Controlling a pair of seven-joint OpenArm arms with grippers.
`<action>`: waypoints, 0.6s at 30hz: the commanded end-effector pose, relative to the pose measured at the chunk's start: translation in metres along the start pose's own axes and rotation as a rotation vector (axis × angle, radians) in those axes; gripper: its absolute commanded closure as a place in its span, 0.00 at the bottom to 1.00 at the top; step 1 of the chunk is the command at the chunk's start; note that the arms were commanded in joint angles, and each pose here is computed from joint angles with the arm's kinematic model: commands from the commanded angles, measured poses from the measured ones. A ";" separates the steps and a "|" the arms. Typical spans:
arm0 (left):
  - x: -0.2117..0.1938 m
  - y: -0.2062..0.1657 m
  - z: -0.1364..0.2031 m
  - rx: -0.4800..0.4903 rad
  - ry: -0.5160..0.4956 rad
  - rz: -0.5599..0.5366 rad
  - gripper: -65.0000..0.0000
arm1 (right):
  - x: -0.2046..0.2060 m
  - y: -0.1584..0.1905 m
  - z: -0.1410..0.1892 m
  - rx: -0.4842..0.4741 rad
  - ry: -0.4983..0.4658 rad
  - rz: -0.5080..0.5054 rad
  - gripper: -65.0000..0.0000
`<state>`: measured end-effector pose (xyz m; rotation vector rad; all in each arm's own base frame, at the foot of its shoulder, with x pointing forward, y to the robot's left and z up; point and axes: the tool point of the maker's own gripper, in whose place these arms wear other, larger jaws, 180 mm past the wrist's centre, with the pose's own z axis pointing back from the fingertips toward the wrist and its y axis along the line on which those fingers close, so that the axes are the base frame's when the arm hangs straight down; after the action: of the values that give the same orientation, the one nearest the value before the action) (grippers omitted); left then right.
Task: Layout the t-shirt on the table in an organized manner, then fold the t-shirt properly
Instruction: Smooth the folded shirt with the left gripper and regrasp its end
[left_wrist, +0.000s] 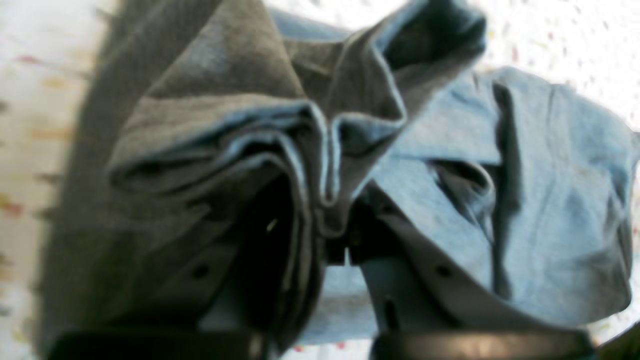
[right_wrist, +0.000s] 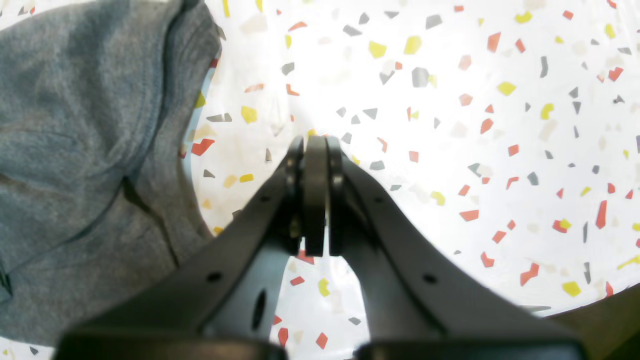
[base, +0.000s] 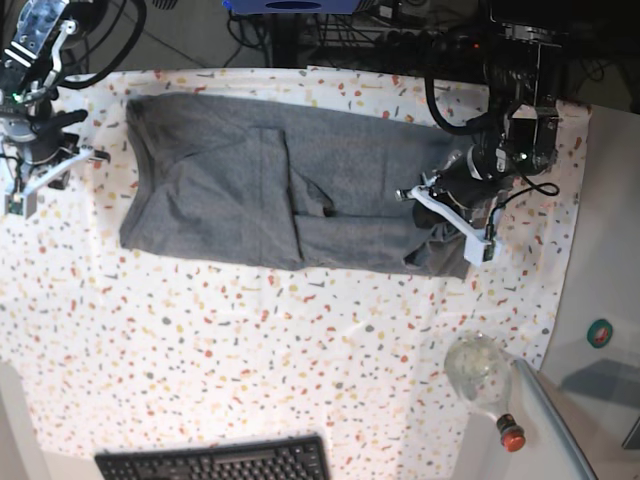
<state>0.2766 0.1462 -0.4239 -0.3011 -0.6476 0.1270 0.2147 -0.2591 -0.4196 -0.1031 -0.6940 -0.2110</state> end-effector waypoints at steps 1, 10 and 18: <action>0.019 -0.008 0.001 -0.016 -0.056 -0.009 1.00 | 0.014 -0.001 0.002 -0.001 -0.047 0.005 1.00; 0.018 -0.022 -0.006 -0.042 -0.048 -0.003 1.00 | 0.014 -0.003 0.002 -0.003 -0.047 0.005 1.00; 0.015 -0.025 -0.019 -0.049 -0.026 0.028 1.00 | 0.014 -0.001 0.002 0.000 -0.046 0.006 1.00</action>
<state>0.2865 0.1212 -0.4358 -0.3442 -0.6143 0.1498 0.2156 -0.2582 -0.4194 -0.1014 -0.6955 -0.2080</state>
